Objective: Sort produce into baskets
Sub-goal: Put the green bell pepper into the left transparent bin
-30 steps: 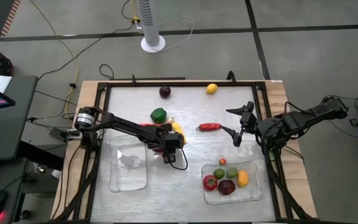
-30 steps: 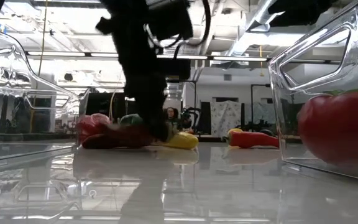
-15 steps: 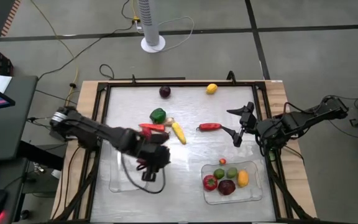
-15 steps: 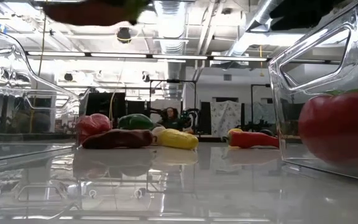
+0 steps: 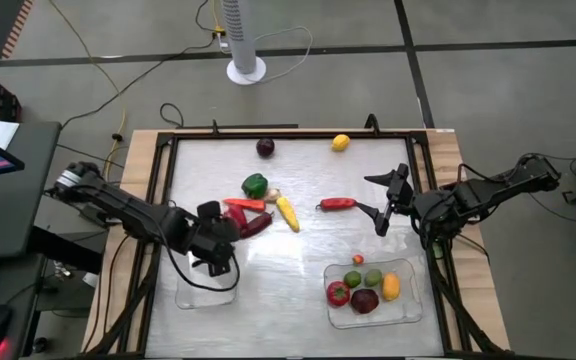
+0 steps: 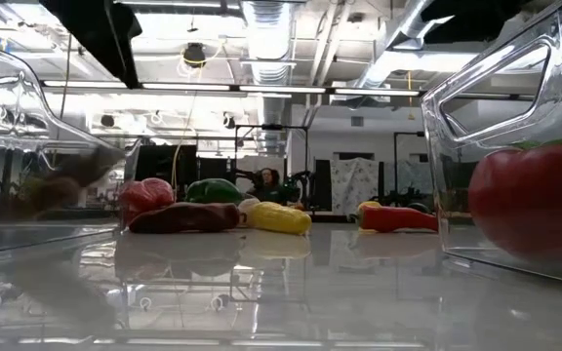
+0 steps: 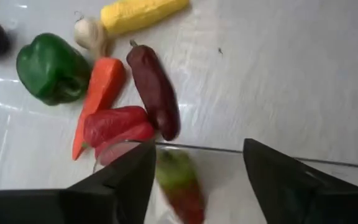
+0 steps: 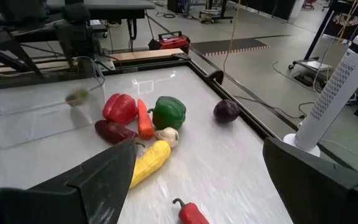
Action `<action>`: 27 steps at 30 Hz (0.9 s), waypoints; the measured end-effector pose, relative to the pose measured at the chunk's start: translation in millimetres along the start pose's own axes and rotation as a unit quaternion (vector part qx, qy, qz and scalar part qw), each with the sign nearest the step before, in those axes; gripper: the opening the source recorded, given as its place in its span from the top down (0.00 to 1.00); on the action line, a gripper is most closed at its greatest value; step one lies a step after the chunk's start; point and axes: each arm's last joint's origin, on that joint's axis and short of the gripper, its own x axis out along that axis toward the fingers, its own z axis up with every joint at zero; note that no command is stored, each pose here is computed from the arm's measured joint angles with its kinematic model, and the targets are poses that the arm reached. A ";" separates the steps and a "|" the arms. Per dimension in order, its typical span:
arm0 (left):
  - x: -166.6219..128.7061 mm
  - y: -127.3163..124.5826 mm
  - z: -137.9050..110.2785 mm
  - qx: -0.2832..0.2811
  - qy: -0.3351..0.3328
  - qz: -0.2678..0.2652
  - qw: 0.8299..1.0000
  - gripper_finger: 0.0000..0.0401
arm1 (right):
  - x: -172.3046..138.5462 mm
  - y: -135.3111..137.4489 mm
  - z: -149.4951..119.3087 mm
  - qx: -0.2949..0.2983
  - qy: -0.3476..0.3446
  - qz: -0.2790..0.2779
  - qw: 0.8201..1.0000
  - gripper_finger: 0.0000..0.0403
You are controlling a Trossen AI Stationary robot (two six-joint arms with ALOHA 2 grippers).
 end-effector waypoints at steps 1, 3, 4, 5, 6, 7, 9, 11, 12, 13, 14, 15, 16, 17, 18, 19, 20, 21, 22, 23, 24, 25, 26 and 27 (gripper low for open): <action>-0.6 2.1 0.7 0.000 -0.007 0.008 1.000 0.39 | 0.0 0.0 0.0 0.000 0.000 0.000 1.000 0.06; -0.3 9.2 5.5 -0.003 -0.032 0.041 0.999 0.36 | 0.2 -0.2 0.0 -0.001 0.000 -0.001 1.000 0.06; 1.2 13.4 8.7 -0.003 -0.041 0.055 0.998 0.35 | 0.3 -0.4 0.0 -0.001 0.000 -0.002 1.000 0.06; 3.7 18.5 12.4 -0.007 -0.043 0.063 0.997 0.34 | 0.6 -0.8 0.1 0.000 0.000 -0.003 1.000 0.06; 8.1 23.8 16.7 -0.008 -0.041 0.067 0.997 0.34 | 0.7 -0.9 0.1 0.000 0.000 -0.003 1.000 0.06; 13.4 30.4 22.0 -0.015 -0.037 0.068 0.997 0.34 | 0.7 -0.9 0.1 -0.001 0.000 -0.004 1.000 0.06; 26.0 43.9 32.6 -0.021 -0.030 0.069 0.997 0.34 | 0.7 -0.9 0.1 -0.001 0.001 -0.004 1.000 0.06; 41.3 59.1 42.8 -0.029 -0.021 0.073 0.997 0.34 | 0.7 -1.0 0.1 0.000 0.000 -0.004 1.000 0.06; 49.4 67.3 47.6 -0.034 -0.017 0.076 0.996 0.34 | 0.7 -1.0 0.1 0.000 0.000 -0.003 1.000 0.06; 56.8 75.1 51.2 -0.039 -0.013 0.083 0.996 0.34 | 0.7 -0.9 0.0 -0.001 0.001 -0.003 1.000 0.06; 64.2 83.7 54.6 -0.047 -0.009 0.092 0.995 0.34 | 0.5 -0.6 -0.1 -0.001 0.001 -0.002 1.000 0.06; 70.7 91.9 58.2 -0.052 -0.010 0.100 0.994 0.34 | 0.5 -0.7 -0.2 -0.002 0.001 -0.003 1.000 0.06; 76.2 99.6 61.8 -0.057 -0.014 0.106 0.993 0.34 | 0.5 -0.7 -0.3 -0.003 0.002 -0.003 1.000 0.06; 80.9 106.8 65.1 -0.060 -0.020 0.111 0.992 0.34 | 0.5 -0.7 -0.3 -0.005 0.002 -0.003 1.000 0.06; 84.8 113.7 67.9 -0.063 -0.025 0.113 0.991 0.33 | 0.5 -0.7 -0.4 -0.007 0.002 -0.003 1.000 0.06; 88.0 120.4 70.6 -0.067 -0.031 0.113 0.991 0.33 | 0.5 -0.7 -0.4 -0.009 0.002 -0.003 1.000 0.06; 89.4 127.2 72.6 -0.072 -0.037 0.109 0.991 0.32 | 0.5 -0.8 -0.5 -0.011 0.003 -0.003 1.000 0.06; 90.4 133.6 73.5 -0.076 -0.039 0.105 0.991 0.31 | 0.5 -0.8 -0.7 -0.012 0.003 -0.003 1.000 0.06; 91.7 140.0 74.2 -0.082 -0.044 0.101 0.990 0.29 | 0.5 -0.8 -0.9 -0.013 0.004 -0.003 1.000 0.06; 93.7 145.9 74.8 -0.089 -0.052 0.096 0.990 0.27 | 0.5 -0.9 -1.1 -0.013 0.005 -0.003 1.000 0.06; 96.0 152.0 73.9 -0.096 -0.054 0.089 0.990 0.25 | 0.5 -1.0 -1.4 -0.015 0.006 -0.004 1.000 0.06; 98.6 157.5 71.4 -0.103 -0.050 0.080 0.990 0.23 | 0.5 -1.0 -1.5 -0.017 0.007 -0.004 1.000 0.06; 101.4 162.3 68.4 -0.110 -0.045 0.070 0.991 0.22 | 0.5 -1.0 -1.5 -0.019 0.007 -0.004 1.000 0.06; 104.4 166.2 66.0 -0.117 -0.045 0.059 0.990 0.20 | 0.6 -1.1 -1.5 -0.020 0.007 -0.004 1.000 0.06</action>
